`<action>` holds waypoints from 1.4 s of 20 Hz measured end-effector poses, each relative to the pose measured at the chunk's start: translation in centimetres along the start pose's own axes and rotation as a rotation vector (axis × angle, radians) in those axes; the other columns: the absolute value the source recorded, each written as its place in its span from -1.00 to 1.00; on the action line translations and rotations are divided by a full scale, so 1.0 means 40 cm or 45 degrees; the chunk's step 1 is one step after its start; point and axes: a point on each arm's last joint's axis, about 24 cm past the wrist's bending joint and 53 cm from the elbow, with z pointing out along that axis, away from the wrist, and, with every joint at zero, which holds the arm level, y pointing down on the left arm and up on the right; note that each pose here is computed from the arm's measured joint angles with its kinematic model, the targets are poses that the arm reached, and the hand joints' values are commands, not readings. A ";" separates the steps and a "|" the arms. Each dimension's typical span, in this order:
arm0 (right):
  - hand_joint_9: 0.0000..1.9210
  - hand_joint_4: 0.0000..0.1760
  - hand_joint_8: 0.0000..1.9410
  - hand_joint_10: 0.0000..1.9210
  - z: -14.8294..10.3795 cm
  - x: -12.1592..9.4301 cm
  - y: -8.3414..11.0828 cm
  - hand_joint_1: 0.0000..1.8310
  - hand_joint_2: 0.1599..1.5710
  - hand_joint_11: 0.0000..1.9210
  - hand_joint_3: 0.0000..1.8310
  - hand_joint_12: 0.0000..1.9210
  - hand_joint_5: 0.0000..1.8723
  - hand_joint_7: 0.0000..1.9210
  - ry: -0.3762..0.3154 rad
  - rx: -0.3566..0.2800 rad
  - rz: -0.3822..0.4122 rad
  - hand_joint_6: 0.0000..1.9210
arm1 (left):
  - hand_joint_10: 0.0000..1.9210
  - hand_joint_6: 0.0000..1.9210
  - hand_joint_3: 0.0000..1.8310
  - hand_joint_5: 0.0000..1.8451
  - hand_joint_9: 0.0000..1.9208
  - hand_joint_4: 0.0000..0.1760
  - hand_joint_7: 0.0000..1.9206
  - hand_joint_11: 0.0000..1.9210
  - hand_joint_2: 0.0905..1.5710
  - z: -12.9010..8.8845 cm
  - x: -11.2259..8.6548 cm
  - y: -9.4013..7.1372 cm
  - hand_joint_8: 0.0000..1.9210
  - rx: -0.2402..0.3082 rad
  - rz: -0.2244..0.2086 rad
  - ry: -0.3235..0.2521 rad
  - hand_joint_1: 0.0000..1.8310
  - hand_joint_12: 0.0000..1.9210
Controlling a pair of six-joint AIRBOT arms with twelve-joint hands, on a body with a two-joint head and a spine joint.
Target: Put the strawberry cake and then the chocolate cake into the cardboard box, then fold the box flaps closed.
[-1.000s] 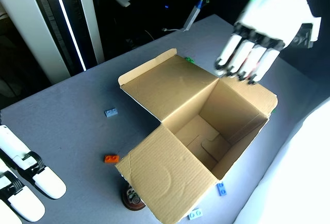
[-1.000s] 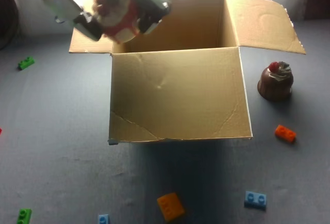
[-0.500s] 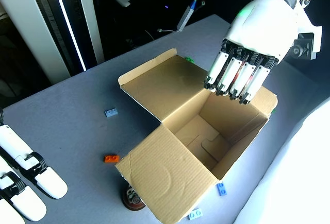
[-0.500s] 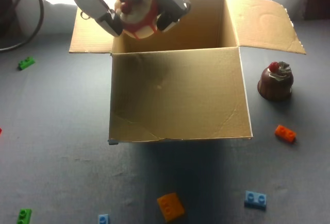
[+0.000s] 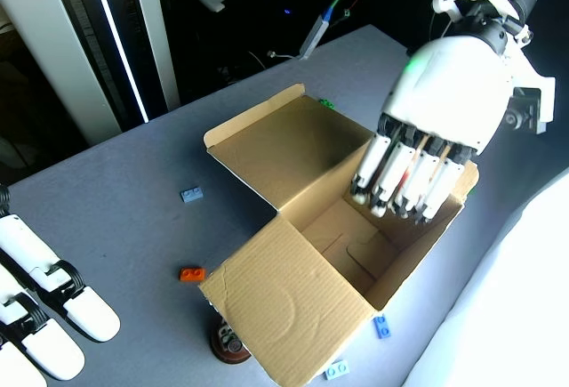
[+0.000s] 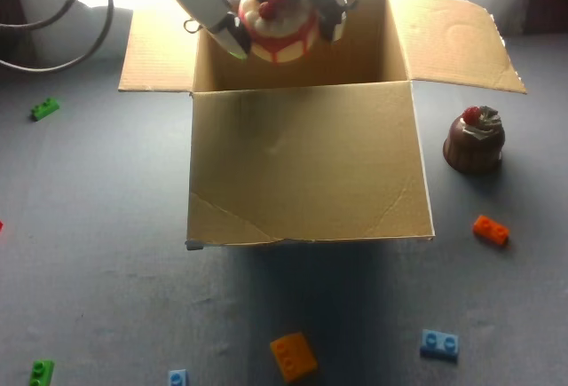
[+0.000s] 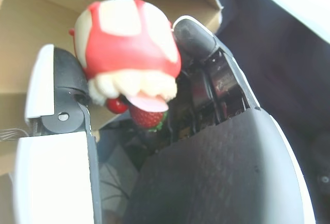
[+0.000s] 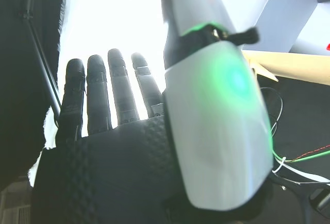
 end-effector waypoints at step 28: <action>-0.93 -1.00 -1.00 -0.99 0.158 0.209 -0.014 -0.12 0.29 -0.99 -0.99 -0.99 -0.98 -0.91 0.296 -0.030 0.950 -0.99 | -1.00 -1.00 -0.98 -0.74 -0.65 -0.76 -0.69 -0.99 0.48 -0.379 0.145 0.286 -1.00 -0.328 -0.214 -0.014 -1.00 -0.07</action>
